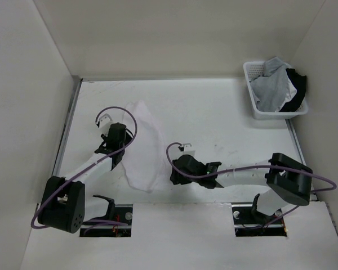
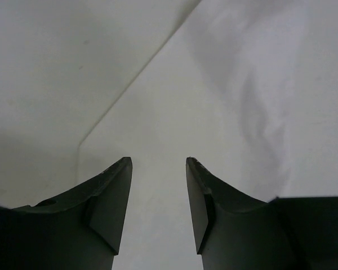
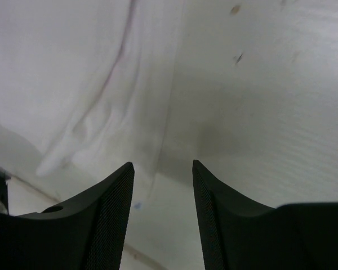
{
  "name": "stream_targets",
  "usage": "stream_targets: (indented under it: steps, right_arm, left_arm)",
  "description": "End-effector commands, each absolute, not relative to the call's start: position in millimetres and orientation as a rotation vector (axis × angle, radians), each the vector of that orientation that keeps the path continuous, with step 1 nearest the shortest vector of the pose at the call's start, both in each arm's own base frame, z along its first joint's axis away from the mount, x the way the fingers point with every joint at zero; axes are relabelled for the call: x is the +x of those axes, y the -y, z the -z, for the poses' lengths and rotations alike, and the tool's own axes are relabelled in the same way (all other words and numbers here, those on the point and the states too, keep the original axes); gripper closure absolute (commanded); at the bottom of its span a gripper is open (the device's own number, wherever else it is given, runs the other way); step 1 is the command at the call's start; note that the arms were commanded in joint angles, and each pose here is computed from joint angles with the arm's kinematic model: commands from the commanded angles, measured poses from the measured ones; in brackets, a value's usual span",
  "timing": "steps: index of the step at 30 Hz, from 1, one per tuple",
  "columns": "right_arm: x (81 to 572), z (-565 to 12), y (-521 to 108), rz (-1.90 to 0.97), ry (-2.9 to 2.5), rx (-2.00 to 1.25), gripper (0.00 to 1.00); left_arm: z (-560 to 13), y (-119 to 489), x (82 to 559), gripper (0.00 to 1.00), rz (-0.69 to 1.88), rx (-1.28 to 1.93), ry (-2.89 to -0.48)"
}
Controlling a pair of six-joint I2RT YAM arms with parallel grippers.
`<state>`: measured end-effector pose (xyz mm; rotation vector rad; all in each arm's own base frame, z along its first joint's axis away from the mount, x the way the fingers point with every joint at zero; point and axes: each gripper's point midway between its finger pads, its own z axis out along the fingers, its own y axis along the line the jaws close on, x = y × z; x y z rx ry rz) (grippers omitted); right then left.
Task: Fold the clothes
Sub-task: Flatten the tank top out
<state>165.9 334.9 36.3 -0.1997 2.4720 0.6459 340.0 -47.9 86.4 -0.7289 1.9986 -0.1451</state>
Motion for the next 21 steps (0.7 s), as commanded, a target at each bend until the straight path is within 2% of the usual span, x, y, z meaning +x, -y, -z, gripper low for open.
stream_targets:
  steps: [1, 4, 6, 8, 10, 11, 12, 17, 21]
  right_arm:
    - [130.2, -34.2, -348.1, -0.743, -2.535, -0.219, 0.49]
    - [115.0, -23.4, -353.7, -0.749, -2.582, -0.243, 0.49]
    - [114.1, -16.9, -352.4, -0.732, -2.598, -0.225, 0.55]
    - [116.2, -15.3, -354.6, -0.733, -2.591, -0.214, 0.71]
    - [125.7, -21.4, -359.5, -0.768, -2.543, -0.177, 0.94]
    - [139.6, -31.0, -357.8, -0.775, -2.492, -0.140, 0.98]
    - [158.6, -47.6, -352.6, -0.777, -2.420, -0.092, 1.00]
    - [227.1, -168.1, -273.3, -0.744, -2.029, 0.109, 1.00]
    - [246.9, -181.6, -212.6, -0.712, -1.975, 0.223, 0.99]
  left_arm:
    - [-51.6, 17.9, 305.1, 0.57, -0.066, -0.806, -2.088]
    - [-47.8, 14.3, 303.8, 0.55, -0.054, -0.835, -2.079]
    - [-44.4, 16.1, 306.1, 0.55, -0.044, -0.830, -2.097]
    - [-38.2, 19.1, 308.3, 0.55, -0.036, -0.827, -2.120]
    - [-28.2, 23.1, 311.1, 0.56, -0.028, -0.825, -2.147]
    - [-23.1, 26.6, 312.2, 0.57, -0.015, -0.825, -2.162]
    - [-21.7, 29.8, 315.9, 0.61, 0.002, -0.824, -2.165]
    - [-50.7, 58.4, 339.4, 0.59, 0.091, -0.741, -2.115]
    - [-58.4, 78.1, 339.5, 0.57, 0.125, -0.668, -2.136]
